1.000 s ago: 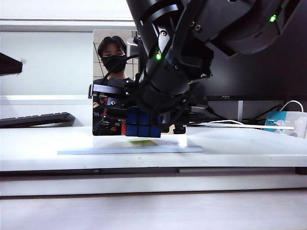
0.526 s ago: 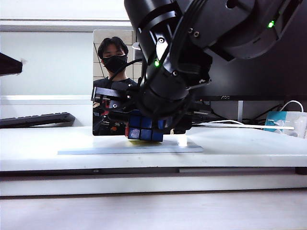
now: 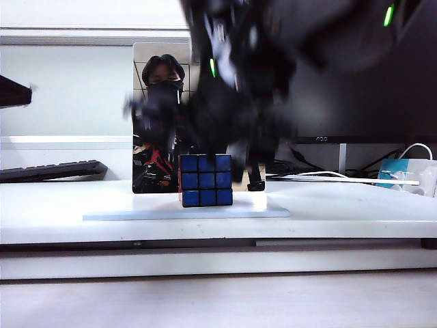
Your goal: Move the the Rubik's Cube near the mirror.
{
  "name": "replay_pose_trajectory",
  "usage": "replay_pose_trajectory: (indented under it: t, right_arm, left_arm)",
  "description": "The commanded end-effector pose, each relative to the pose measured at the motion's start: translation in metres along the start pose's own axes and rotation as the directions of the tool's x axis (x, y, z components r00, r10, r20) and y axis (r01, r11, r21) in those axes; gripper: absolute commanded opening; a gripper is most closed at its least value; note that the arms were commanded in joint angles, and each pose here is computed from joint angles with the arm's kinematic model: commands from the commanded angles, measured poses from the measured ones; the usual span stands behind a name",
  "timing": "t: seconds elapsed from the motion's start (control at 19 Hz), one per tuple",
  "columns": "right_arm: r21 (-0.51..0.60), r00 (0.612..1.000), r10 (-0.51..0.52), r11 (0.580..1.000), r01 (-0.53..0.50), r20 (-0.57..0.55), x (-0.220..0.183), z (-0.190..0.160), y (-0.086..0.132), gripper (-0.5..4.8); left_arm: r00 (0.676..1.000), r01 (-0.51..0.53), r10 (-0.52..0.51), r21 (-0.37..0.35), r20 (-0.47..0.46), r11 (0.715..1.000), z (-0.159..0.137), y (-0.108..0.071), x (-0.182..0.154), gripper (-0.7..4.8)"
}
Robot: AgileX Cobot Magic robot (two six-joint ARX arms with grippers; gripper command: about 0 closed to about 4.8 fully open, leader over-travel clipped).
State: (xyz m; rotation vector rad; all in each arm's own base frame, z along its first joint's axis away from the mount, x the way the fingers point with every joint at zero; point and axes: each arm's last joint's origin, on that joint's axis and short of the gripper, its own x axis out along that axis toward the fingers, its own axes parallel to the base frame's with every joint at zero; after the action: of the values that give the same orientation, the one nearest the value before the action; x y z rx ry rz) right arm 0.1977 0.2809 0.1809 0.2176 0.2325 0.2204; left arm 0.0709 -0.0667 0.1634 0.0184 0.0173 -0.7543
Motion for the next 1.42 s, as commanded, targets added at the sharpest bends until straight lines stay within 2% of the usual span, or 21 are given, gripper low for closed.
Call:
replay_pose_trajectory:
  t: [0.05, 0.16, 0.21, 0.32, 0.37, 0.47, 0.53, 0.63, 0.68, 0.84, 1.11, 1.26, 1.42]
  right_arm:
    - [-0.047, 0.992, -0.065, 0.996, 0.071, 0.107, -0.013, 0.027, 0.004, 4.36]
    - [-0.056, 0.986, -0.071, 0.995, 0.080, 0.154, -0.029, 0.056, 0.000, 4.36]
    - [-0.081, 0.985, -0.063, 0.994, 0.076, 0.161, -0.038, 0.068, -0.002, 3.88]
    - [-0.161, 0.986, -0.043, 0.984, 0.069, 0.161, -0.060, 0.092, -0.009, -0.16]
    - [-0.176, 0.987, -0.035, 0.982, 0.063, 0.158, -0.073, 0.105, -0.016, 0.02]
    - [-0.206, 0.991, 0.006, 0.978, 0.022, 0.136, -0.097, 0.126, -0.032, -0.01]
    - [-0.269, 0.991, 0.041, 0.963, -0.005, 0.129, -0.114, 0.139, -0.044, -0.01]
    - [-0.354, 0.990, 0.062, 0.935, -0.015, 0.124, -0.133, 0.151, -0.060, -0.01]
    - [-0.369, 0.991, 0.084, 0.928, -0.039, 0.108, -0.141, 0.155, -0.068, -0.01]
    - [-0.365, 0.988, 0.117, 0.928, -0.071, 0.105, -0.163, 0.159, -0.102, -0.01]
    - [-0.314, 0.970, 0.167, 0.943, -0.106, 0.175, -0.185, 0.150, -0.145, -0.01]
    - [-0.321, 0.951, 0.272, 0.923, -0.215, 0.147, -0.187, 0.148, -0.146, 0.00]
    - [-0.333, 0.955, 0.275, 0.916, -0.226, 0.109, -0.186, 0.144, -0.147, 0.00]
  left_arm:
    - [0.999, -0.039, 0.039, 0.003, 0.007, 0.999, 0.001, 0.004, 0.000, 0.22]
    - [0.990, -0.141, 0.141, 0.001, 0.006, 0.990, 0.001, 0.014, -0.001, 0.22]
    - [0.977, -0.215, 0.215, 0.000, 0.004, 0.977, 0.001, 0.021, -0.002, 0.22]
    - [0.930, -0.367, 0.367, -0.004, 0.001, 0.930, 0.001, 0.036, -0.007, 0.22]
    - [0.895, -0.446, 0.446, -0.005, 0.000, 0.895, 0.000, 0.044, -0.010, 0.22]
    - [0.818, -0.575, 0.575, -0.007, -0.004, 0.818, 0.000, 0.056, -0.018, 0.22]
    - [0.768, -0.641, 0.641, -0.008, -0.006, 0.768, 0.000, 0.062, -0.023, 0.22]
    - [0.719, -0.695, 0.695, -0.008, -0.007, 0.719, 0.000, 0.068, -0.027, 0.22]
    - [0.707, -0.707, 0.707, -0.009, -0.007, 0.707, 0.000, 0.069, -0.029, 0.22]
    - [0.689, -0.725, 0.725, -0.009, -0.008, 0.689, -0.001, 0.071, -0.030, 0.22]
    - [0.689, -0.725, 0.725, -0.009, -0.008, 0.689, -0.001, 0.071, -0.030, 0.22]
    - [0.689, -0.725, 0.725, -0.009, -0.008, 0.689, -0.001, 0.071, -0.030, 0.22]
    - [0.689, -0.725, 0.725, -0.009, -0.008, 0.689, -0.001, 0.071, -0.030, 0.22]
